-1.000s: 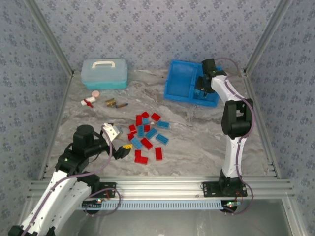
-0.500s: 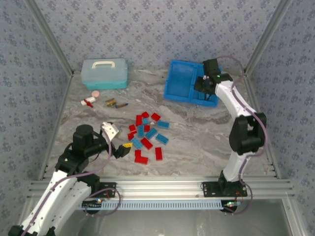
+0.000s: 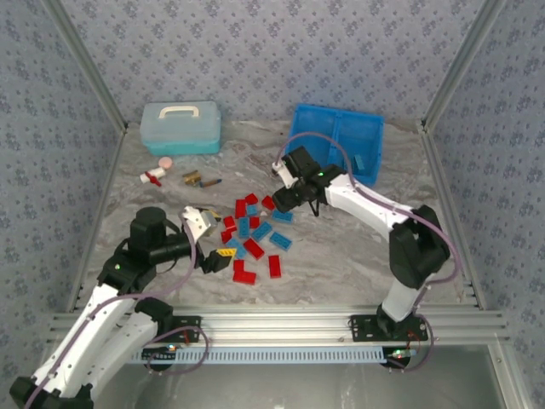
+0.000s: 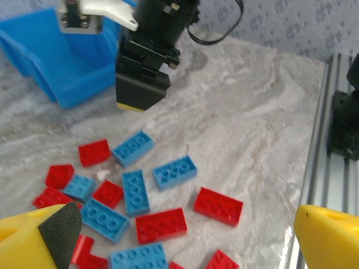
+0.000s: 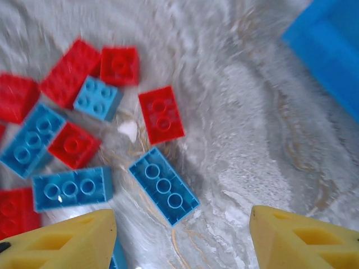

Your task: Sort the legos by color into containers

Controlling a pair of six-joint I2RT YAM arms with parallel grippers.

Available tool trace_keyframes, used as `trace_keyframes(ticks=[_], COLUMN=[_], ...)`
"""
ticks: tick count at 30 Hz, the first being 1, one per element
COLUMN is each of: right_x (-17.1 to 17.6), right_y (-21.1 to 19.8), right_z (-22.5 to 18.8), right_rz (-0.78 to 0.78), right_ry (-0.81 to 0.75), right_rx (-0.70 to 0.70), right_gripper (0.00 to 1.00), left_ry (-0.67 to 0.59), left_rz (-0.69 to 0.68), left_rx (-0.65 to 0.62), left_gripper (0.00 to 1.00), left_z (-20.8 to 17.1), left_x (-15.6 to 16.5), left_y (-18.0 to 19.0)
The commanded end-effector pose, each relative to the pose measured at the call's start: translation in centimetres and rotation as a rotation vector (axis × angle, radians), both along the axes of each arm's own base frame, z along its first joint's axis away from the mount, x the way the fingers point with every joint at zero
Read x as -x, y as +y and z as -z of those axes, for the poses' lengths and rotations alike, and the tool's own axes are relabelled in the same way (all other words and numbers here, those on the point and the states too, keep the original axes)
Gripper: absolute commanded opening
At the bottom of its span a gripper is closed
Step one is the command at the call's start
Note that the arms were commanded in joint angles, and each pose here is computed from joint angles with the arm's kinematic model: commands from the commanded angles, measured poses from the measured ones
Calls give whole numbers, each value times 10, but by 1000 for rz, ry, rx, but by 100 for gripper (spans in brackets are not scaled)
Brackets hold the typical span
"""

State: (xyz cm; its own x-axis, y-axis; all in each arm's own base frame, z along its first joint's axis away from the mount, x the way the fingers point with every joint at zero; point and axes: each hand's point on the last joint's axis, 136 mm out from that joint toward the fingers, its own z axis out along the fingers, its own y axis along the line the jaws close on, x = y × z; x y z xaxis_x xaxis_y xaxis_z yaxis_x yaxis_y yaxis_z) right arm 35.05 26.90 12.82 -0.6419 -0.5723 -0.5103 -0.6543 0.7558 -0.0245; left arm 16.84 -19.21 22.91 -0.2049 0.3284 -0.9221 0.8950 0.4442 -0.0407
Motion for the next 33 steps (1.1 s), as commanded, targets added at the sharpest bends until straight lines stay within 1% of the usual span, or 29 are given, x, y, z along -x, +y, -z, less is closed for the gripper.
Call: trace_keyframes(ticks=[1, 4, 6, 8, 12, 15, 17, 21, 25, 28, 32, 33], right_x=[8, 12, 10, 8, 5, 4, 6, 11, 11, 10, 8, 7], right_y=[5, 17, 22, 24, 27, 31, 31, 25, 22, 23, 19, 17], right_z=[10, 20, 26, 35, 56, 65, 71, 87, 98, 103, 111, 112], right_rz=[-252, -379, -415, -443, -500, -518, -530, -543, -542, -537, -525, -522], right_ry=[-8, -28, -14, 23, 75, 91, 109, 150, 152, 148, 157, 155], right_rx=[88, 109, 117, 138, 201, 192, 185, 214, 234, 236, 278, 286], right_gripper=[68, 81, 86, 88, 88, 88, 86, 83, 77, 69, 50, 47], left_ry=[16, -14, -16, -18, -21, -23, -24, -24, -25, -25, -24, -23], left_rz=[65, 113, 124, 136, 139, 136, 136, 130, 121, 118, 112, 110], left_rx=[-65, -107, -116, -110, -112, -115, -116, -119, -124, -125, -127, -128], left_gripper=[99, 99, 99, 99, 99, 99, 99, 99, 99, 99, 99, 99], left_z=[15, 21, 23, 21, 21, 22, 23, 23, 24, 24, 25, 25], left_x=[20, 32, 33, 33, 33, 33, 33, 32, 31, 30, 29, 29], left_y=[1, -4, -4, -6, -6, -6, -6, -5, -4, -4, -4, -4])
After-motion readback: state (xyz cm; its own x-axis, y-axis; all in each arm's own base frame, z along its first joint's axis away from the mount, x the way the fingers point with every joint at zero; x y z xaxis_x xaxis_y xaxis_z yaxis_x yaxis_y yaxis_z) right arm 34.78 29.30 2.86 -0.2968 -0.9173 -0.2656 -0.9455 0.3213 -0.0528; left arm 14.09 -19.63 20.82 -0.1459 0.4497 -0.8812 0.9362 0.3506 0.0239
